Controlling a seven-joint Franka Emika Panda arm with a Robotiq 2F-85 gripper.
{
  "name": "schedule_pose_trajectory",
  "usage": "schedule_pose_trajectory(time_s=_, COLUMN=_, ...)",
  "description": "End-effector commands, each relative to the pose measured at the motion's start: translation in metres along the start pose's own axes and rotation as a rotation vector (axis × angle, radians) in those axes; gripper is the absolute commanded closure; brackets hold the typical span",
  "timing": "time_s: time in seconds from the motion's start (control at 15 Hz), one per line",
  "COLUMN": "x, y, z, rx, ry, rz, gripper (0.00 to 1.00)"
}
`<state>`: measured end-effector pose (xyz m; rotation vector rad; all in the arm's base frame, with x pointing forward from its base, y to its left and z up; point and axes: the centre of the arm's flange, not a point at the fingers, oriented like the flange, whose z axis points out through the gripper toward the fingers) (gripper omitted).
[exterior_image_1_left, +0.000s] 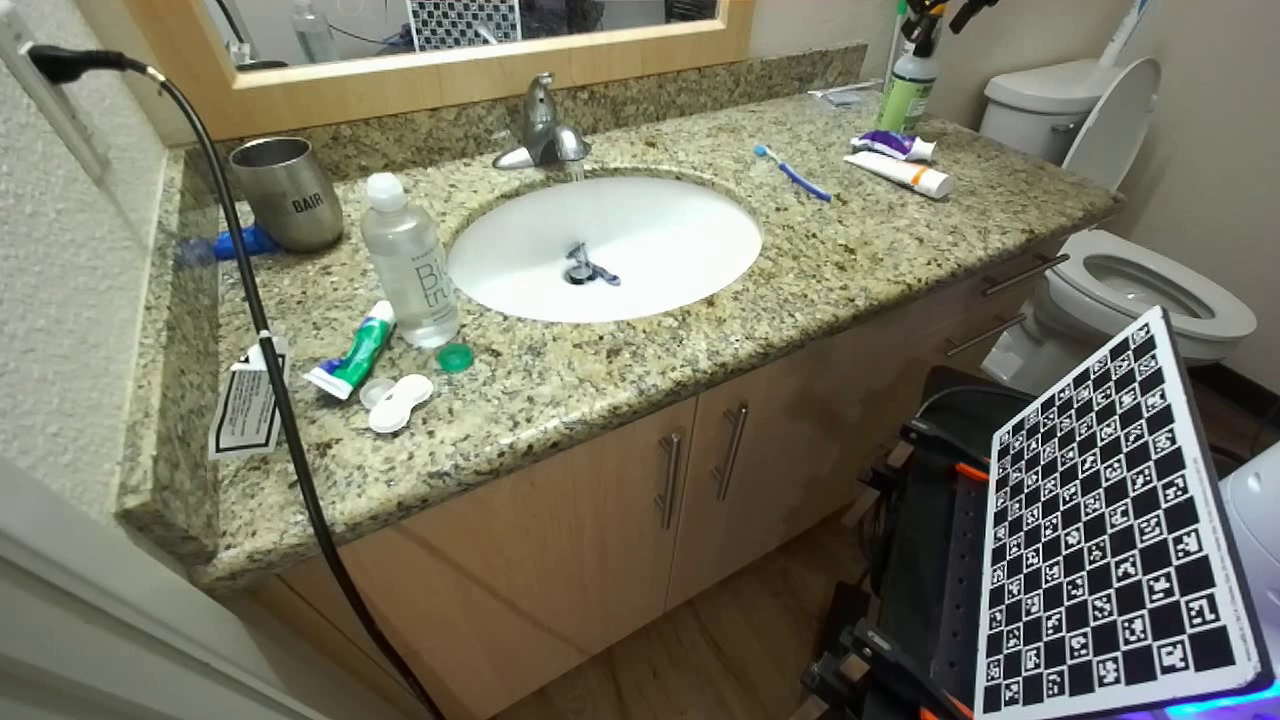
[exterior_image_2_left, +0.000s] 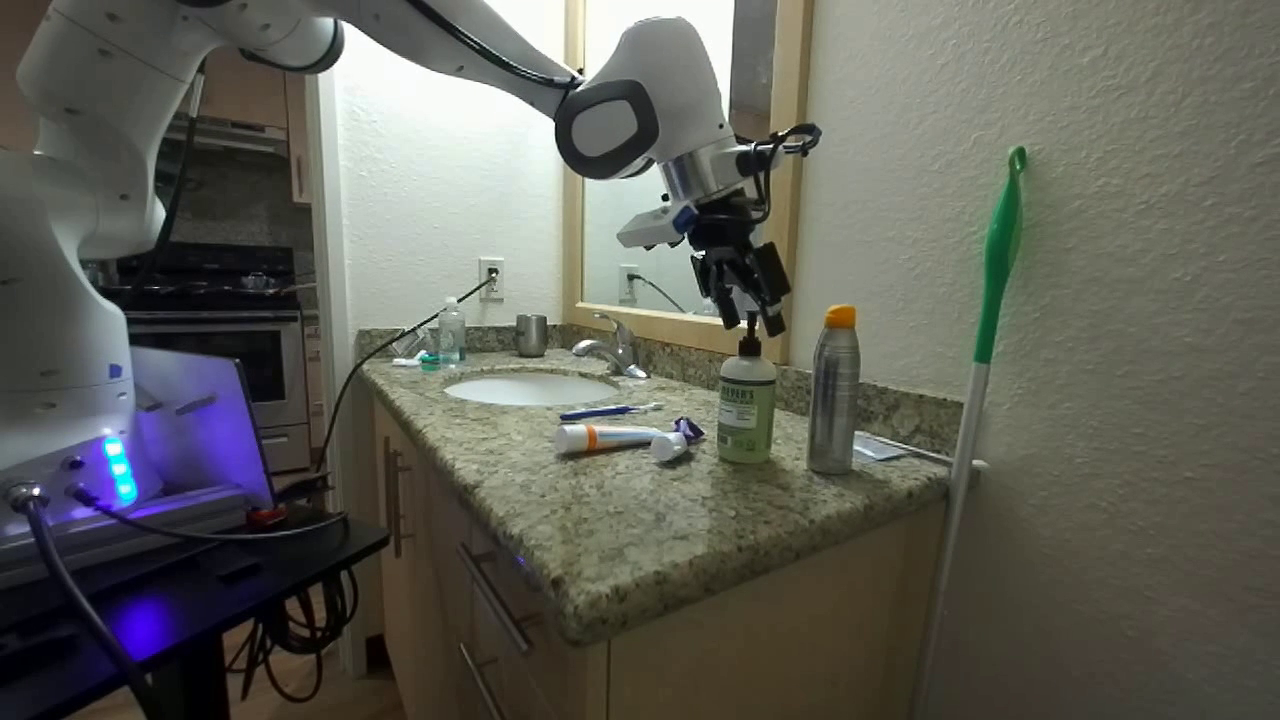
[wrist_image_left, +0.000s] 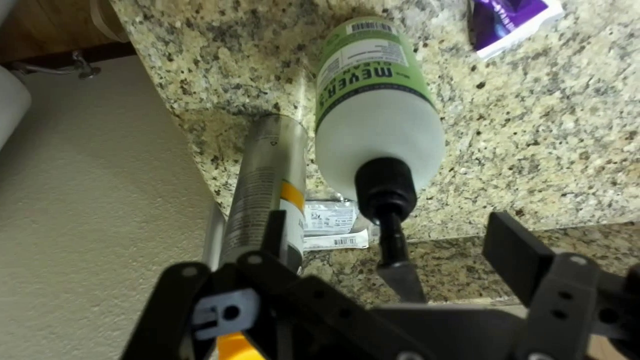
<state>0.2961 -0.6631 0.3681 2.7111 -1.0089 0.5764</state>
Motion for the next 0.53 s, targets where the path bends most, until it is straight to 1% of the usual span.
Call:
schedule_pose_trajectory(time_s=0.0, x=-0.021, y=0.004, z=-0.014, rx=0.054, ry=0.034, rz=-0.103, gripper=0.0)
schedule_pose_trajectory(time_s=0.13, x=-0.032, y=0.013, z=-0.027, rx=0.125, ry=0.113, rz=-0.155, gripper=0.0)
schedule_pose_trajectory(time_s=0.33, x=-0.043, y=0.044, z=-0.065, rx=0.252, ry=0.229, rz=-0.171, gripper=0.0)
schedule_pose_trajectory(time_s=0.4, x=-0.011, y=0.024, z=-0.039, rx=0.167, ry=0.191, rz=-0.148, gripper=0.0)
schedule_pose_trajectory(time_s=0.47, x=-0.014, y=0.034, z=-0.05, rx=0.175, ry=0.205, rz=-0.15, gripper=0.0)
